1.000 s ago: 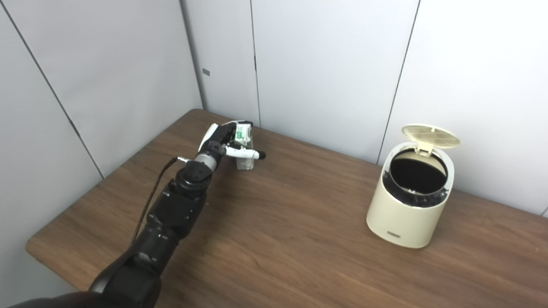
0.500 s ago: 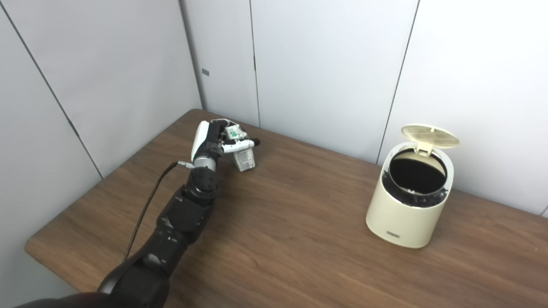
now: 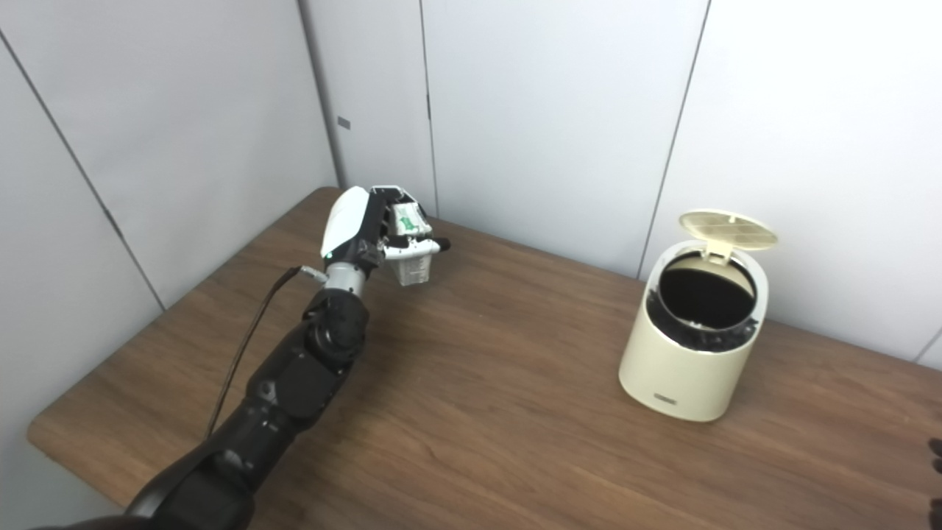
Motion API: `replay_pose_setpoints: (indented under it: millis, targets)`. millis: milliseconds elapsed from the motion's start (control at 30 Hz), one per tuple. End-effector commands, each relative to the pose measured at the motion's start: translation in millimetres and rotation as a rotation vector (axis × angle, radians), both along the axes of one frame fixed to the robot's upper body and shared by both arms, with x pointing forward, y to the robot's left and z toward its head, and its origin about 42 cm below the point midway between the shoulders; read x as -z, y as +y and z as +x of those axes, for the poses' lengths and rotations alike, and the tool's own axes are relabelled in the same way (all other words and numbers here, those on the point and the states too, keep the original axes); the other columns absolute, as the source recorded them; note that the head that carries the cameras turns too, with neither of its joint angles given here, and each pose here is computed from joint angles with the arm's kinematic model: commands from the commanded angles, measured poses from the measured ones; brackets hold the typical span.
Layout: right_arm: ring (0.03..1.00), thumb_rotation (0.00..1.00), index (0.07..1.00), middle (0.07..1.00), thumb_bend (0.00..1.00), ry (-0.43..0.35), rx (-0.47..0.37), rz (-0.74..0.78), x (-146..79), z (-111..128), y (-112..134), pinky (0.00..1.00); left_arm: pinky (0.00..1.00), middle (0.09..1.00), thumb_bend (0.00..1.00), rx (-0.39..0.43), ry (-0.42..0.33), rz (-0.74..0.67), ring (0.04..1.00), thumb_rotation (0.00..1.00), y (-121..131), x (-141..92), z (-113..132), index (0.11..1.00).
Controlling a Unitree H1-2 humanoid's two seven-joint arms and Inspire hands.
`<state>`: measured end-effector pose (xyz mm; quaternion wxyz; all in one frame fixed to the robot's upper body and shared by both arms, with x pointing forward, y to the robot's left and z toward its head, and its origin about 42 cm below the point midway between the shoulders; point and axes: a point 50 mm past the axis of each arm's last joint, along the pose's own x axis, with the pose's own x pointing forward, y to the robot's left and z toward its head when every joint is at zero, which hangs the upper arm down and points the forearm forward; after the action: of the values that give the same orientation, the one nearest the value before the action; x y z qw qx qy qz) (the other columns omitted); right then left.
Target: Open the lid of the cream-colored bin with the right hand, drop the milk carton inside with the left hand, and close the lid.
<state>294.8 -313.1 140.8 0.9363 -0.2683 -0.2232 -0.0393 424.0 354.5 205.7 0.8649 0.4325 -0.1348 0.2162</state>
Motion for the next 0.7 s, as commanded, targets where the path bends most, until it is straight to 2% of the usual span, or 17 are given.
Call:
replay_pose_setpoints:
  millis: [0, 67, 167, 267, 367, 467, 567, 667]
  targets:
    - [0.752, 0.94, 0.745, 0.778, 0.40, 0.039, -0.025, 0.050, 15.7, -12.3, 16.9, 0.56, 0.33, 0.470, 0.50, 0.051, -0.194, 0.120, 0.429, 0.00, -5.4, -41.7, -0.8, 0.496]
    - [0.771, 0.95, 0.762, 0.791, 0.38, 0.053, -0.019, 0.043, 15.1, -13.3, 20.6, 0.57, 0.31, 0.469, 0.50, 0.087, -0.239, 0.137, 0.416, 0.00, -14.2, -46.2, -7.7, 0.498]
    - [0.763, 0.96, 0.764, 0.787, 0.40, 0.066, -0.007, 0.039, 14.7, -14.5, 27.5, 0.56, 0.33, 0.470, 0.51, 0.149, -0.296, 0.128, 0.432, 0.00, -25.0, -54.6, -17.2, 0.491]
    - [0.756, 0.95, 0.760, 0.784, 0.38, 0.084, -0.008, 0.066, 14.2, -16.3, 35.7, 0.57, 0.37, 0.475, 0.51, 0.225, -0.349, 0.096, 0.463, 0.00, -36.4, -65.0, -25.4, 0.477]
    - [0.764, 0.96, 0.767, 0.786, 0.34, 0.088, 0.001, 0.065, 11.3, -17.7, 43.8, 0.59, 0.47, 0.478, 0.50, 0.265, -0.413, 0.069, 0.491, 0.00, -49.8, -77.1, -33.5, 0.462]
    - [0.771, 0.98, 0.774, 0.791, 0.27, 0.082, 0.005, 0.064, 5.8, -18.0, 52.3, 0.61, 0.43, 0.482, 0.50, 0.281, -0.478, 0.041, 0.502, 0.00, -61.4, -88.4, -41.1, 0.454]
    - [0.787, 0.90, 0.784, 0.804, 0.15, 0.077, 0.009, 0.075, 1.0, -15.5, 58.3, 0.63, 0.38, 0.490, 0.50, 0.320, -0.531, 0.020, 0.464, 0.00, -68.3, -96.4, -43.1, 0.464]
    - [0.799, 0.82, 0.790, 0.810, 0.08, 0.077, 0.030, 0.113, -3.9, -13.5, 64.3, 0.67, 0.41, 0.482, 0.50, 0.374, -0.580, 0.009, 0.459, 0.00, -76.0, -102.9, -46.1, 0.472]
